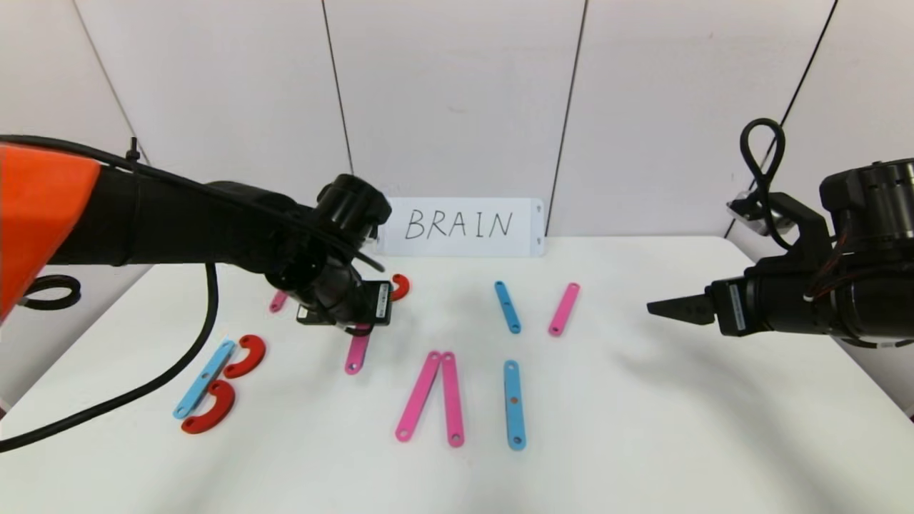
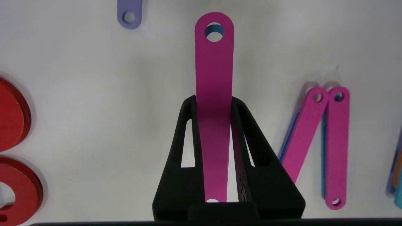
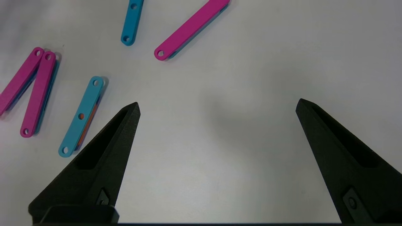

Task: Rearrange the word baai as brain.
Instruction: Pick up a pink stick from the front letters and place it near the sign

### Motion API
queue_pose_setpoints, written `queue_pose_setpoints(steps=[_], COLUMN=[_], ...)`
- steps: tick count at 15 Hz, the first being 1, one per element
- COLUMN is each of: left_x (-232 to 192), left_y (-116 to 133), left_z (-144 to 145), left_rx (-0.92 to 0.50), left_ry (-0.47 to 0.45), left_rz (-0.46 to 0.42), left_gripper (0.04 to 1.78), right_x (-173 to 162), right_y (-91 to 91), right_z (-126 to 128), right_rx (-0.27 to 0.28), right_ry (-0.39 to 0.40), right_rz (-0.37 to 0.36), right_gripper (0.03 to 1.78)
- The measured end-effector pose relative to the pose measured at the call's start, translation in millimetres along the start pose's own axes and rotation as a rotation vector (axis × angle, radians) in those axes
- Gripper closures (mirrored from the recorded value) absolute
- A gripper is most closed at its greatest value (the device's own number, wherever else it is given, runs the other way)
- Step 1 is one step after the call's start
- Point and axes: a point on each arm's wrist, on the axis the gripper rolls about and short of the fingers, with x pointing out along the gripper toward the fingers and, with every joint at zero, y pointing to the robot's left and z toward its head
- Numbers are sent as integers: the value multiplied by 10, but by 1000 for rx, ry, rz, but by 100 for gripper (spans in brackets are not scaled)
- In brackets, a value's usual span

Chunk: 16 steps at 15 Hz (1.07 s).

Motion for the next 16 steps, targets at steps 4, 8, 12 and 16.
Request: queue_pose_setpoints(steps=[4,8,12,16], left_x=[-8,273,608,868], left_y=[-307,-560,-788,-937], left_z=[275,426,447,421], left_rx=[25,35,36,31], left_ry=[-73,-108,-168,-232], left_rz=[-58,-85,-125,-167], left_gripper=[152,152,152,152], right_x=[-22,-58,-68,-84], right_y=[5,13,19,27], right_z=[3,12,0,-8], right_rx=[-1,-4,-6,-8], right_ry=[-6,-17,-16,-18], right_rz=[-2,0,-2,0], right_gripper=[7,7,7,7])
